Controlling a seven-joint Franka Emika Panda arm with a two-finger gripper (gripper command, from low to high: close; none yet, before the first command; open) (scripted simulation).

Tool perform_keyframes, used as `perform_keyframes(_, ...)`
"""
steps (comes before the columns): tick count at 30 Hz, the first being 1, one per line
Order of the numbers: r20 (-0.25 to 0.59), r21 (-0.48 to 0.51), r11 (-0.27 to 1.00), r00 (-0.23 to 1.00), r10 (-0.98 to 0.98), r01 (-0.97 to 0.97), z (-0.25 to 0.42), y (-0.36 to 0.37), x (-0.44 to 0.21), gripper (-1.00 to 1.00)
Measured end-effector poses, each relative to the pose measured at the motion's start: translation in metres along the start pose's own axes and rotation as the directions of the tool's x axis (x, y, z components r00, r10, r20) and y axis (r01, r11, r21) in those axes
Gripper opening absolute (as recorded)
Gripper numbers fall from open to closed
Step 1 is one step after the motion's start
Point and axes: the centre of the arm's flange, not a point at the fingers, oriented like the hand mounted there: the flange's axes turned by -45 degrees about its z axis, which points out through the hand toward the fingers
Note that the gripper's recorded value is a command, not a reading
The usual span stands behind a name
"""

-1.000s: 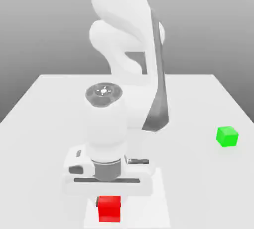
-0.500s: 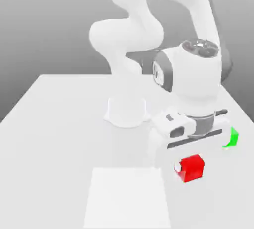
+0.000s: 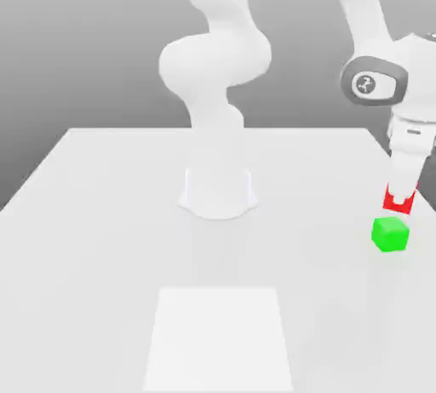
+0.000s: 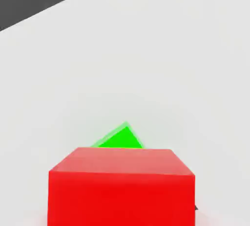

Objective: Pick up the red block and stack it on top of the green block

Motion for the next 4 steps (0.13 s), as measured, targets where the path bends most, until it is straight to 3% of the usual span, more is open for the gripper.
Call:
perform_keyframes(1, 0.0, 0.001, 1.0, 1.0, -0.002, 0.002, 0.0093, -0.0009, -0.0009, 1.0)
perform_keyframes(4, 0.0, 0.001, 1.0, 1.0, -0.002, 0.002, 0.0093, -0.0009, -0.0009, 1.0)
